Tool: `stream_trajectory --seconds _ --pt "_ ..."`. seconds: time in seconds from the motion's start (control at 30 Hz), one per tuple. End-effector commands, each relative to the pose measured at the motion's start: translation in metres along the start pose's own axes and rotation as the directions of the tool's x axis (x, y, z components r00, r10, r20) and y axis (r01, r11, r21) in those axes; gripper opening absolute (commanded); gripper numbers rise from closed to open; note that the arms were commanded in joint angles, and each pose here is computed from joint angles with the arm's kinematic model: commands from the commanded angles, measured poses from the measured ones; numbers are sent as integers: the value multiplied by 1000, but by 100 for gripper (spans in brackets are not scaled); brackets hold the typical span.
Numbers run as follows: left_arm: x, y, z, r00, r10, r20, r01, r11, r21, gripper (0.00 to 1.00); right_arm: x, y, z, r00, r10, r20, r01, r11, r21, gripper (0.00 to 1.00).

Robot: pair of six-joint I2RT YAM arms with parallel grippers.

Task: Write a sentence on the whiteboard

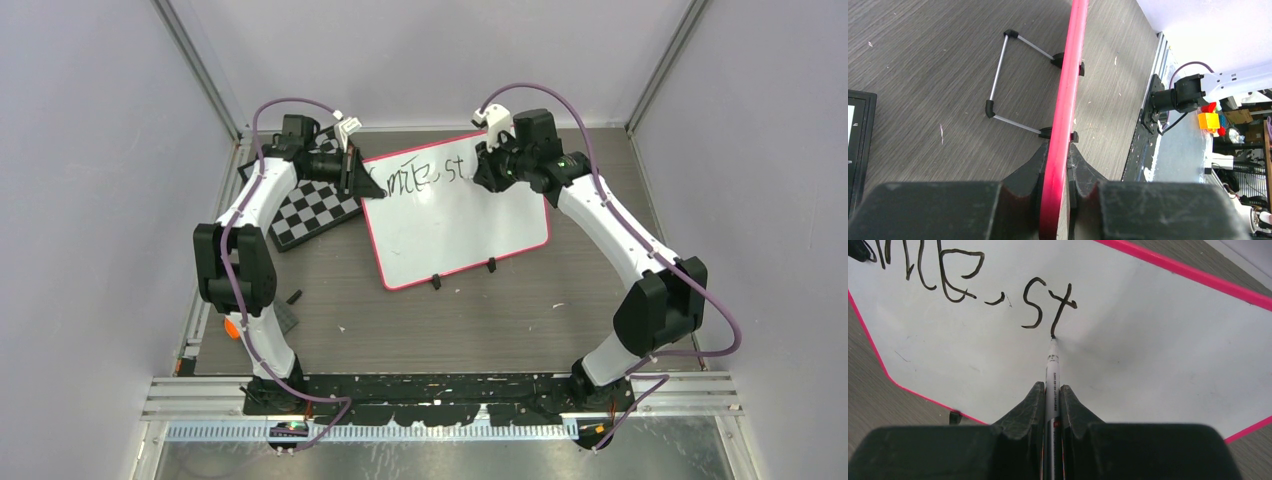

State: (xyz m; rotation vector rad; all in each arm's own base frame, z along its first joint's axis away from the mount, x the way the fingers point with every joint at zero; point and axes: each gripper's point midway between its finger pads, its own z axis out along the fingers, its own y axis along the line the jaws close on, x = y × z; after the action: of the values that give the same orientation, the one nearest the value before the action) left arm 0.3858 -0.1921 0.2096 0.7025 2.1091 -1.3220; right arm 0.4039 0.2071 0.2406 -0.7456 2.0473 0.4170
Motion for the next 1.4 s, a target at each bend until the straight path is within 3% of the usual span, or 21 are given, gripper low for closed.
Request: stream_trajectory --seconds 0.0,0.23,0.47,1.37 --pt "-5 8 -1 999 44 -8 -44 997 -59 0 -10 -7 -16 999 -47 22 46 997 56 0" --pt "-5 7 -1 999 48 -9 -48 997 -58 0 -41 -27 -26 992 -71 101 53 984 172 0" --pt "-6 5 -2 998 57 -8 -57 997 -55 0 -52 4 -42 973 -88 212 81 996 41 0" --pt "8 -1 -3 991 87 -103 -85 996 22 0 -38 -15 -49 981 87 175 -87 996 -6 0"
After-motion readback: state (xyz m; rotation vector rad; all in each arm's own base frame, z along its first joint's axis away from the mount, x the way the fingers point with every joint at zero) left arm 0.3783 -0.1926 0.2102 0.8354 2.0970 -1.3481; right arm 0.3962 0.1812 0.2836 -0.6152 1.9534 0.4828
